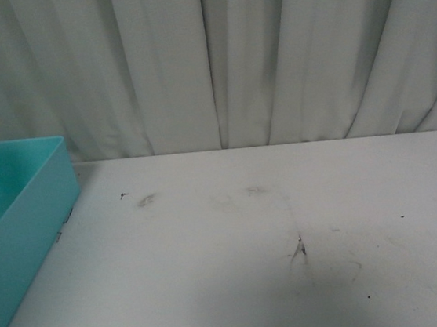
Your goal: Wind up and store yellow beetle toy
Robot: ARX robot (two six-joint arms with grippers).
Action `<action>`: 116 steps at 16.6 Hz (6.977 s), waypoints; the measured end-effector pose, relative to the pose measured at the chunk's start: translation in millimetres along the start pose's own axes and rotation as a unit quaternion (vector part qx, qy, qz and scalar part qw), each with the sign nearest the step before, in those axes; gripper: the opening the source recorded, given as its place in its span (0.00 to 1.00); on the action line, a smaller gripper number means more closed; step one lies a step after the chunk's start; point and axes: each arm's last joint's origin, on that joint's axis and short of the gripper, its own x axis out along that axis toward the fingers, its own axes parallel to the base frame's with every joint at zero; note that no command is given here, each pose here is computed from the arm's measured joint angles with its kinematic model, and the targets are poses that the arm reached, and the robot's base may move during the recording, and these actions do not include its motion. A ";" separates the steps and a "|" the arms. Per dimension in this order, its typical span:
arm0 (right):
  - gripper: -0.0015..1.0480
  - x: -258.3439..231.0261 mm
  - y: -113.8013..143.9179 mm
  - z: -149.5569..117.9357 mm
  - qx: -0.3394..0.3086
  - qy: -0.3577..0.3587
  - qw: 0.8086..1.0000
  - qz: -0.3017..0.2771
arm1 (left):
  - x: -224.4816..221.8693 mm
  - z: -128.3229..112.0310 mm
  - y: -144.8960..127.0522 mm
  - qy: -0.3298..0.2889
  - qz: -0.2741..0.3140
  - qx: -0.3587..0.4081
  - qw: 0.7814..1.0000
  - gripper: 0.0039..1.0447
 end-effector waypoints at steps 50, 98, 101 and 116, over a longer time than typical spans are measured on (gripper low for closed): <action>0.94 0.0 0.0 0.0 0.000 0.000 1.000 0.000 | -140.2 -173.3 -166.2 -0.493 0.034 -0.159 0.855 0.01; 0.94 0.0 0.0 0.0 0.000 0.000 1.000 0.000 | -157.9 -203.1 -174.0 -0.494 0.034 -0.159 0.854 0.94; 0.94 0.0 0.0 -0.1 0.000 0.000 1.000 0.000 | -157.8 -203.2 -174.0 -0.494 0.034 -0.159 0.854 0.94; 0.94 0.0 0.0 0.0 0.000 0.000 1.000 0.000 | -157.8 -203.2 -174.0 -0.494 0.034 -0.159 0.854 0.94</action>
